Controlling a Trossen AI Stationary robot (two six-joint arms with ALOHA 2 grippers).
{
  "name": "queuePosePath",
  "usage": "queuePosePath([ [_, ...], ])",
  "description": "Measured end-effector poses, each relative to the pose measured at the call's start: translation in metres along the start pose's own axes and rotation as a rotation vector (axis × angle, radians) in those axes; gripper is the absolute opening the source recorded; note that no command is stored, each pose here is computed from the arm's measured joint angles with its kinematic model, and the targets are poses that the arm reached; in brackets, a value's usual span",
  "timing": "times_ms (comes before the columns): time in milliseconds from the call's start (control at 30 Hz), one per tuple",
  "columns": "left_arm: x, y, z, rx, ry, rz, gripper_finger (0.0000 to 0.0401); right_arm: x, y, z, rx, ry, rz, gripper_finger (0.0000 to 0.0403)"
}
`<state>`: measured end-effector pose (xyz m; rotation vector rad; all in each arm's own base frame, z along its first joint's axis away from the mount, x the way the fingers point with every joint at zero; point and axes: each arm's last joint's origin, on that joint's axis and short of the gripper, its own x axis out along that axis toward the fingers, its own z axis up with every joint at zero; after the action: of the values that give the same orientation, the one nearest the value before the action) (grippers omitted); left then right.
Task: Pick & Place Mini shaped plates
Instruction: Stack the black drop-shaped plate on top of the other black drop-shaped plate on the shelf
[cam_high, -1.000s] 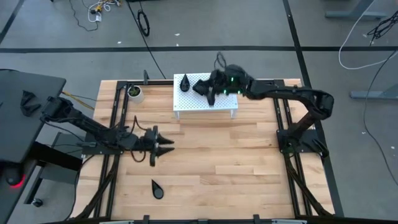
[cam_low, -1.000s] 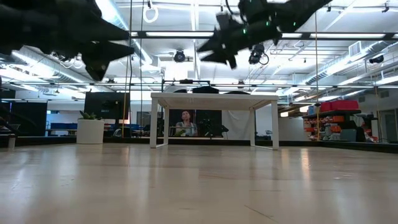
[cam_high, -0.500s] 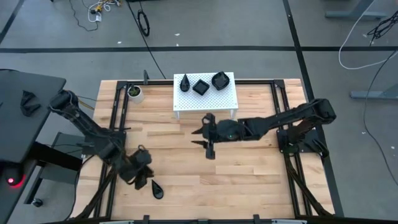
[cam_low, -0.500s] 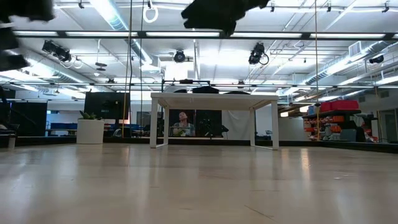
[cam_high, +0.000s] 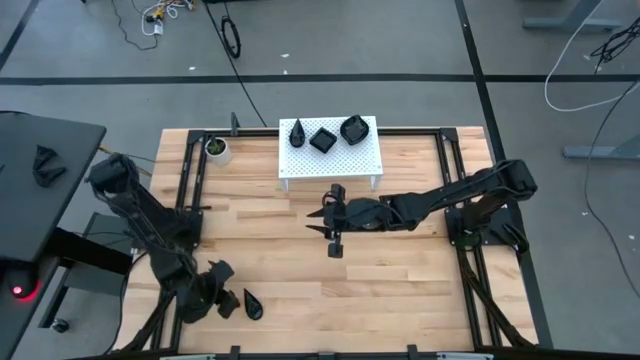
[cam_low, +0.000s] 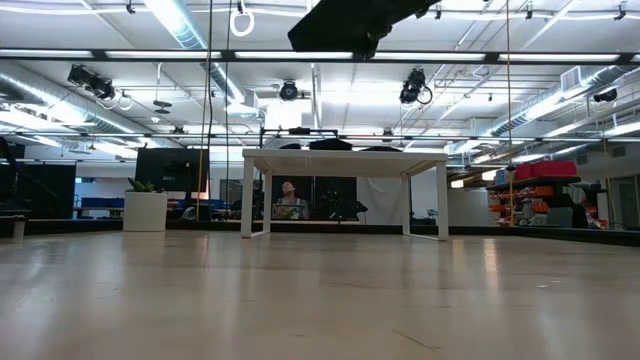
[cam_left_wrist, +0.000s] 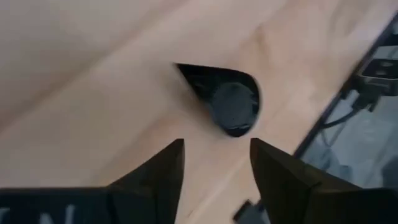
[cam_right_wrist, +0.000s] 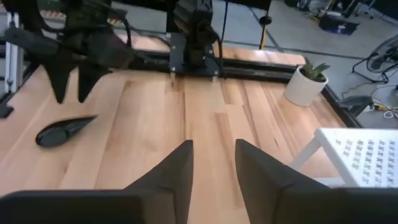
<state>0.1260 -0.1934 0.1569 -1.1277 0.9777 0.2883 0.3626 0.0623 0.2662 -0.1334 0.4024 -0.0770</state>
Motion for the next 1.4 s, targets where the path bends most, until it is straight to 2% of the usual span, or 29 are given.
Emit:
queuePosePath([
  [100, 0.014, -0.004, 0.0, -0.027, -0.005, -0.028, 0.0197, 0.001, 0.001, -0.001, 0.0, 0.008, 0.005, 0.0114],
  [200, 0.024, -0.005, 0.003, -0.047, -0.004, -0.015, 0.0187, 0.001, 0.001, -0.002, 0.006, 0.008, 0.006, 0.0107],
  [433, 0.04, -0.005, 0.01, -0.063, -0.038, 0.029, 0.0121, 0.0, 0.007, -0.002, 0.0, 0.014, 0.023, 0.0094],
  [700, 0.043, -0.009, 0.018, -0.007, -0.052, 0.014, 0.0011, -0.005, 0.019, -0.01, -0.04, 0.095, 0.05, 0.0085],
  [867, 0.035, -0.019, 0.038, 0.025, -0.076, -0.024, 0.0009, -0.008, 0.026, -0.031, -0.022, 0.231, 0.059, 0.008],
  [1000, 0.014, -0.033, 0.083, 0.097, -0.11, -0.089, 0.0005, -0.008, 0.031, -0.065, 0.018, 0.276, 0.062, 0.0077],
  [1133, -0.019, -0.036, 0.153, 0.192, -0.26, -0.154, 0.0004, -0.009, 0.029, -0.098, 0.122, 0.241, 0.047, 0.0075],
  [1200, -0.038, -0.034, 0.192, 0.246, -0.337, -0.153, 0.0004, -0.01, 0.026, -0.108, 0.164, 0.21, 0.019, 0.0075],
  [1300, -0.073, -0.039, 0.25, 0.379, -0.453, -0.108, 0.0003, -0.01, 0.02, -0.119, 0.203, 0.182, -0.02, 0.0075],
  [1400, -0.104, -0.042, 0.302, 0.481, -0.533, 0.056, 0.0003, -0.009, 0.013, -0.121, 0.223, 0.161, -0.038, 0.0075],
])
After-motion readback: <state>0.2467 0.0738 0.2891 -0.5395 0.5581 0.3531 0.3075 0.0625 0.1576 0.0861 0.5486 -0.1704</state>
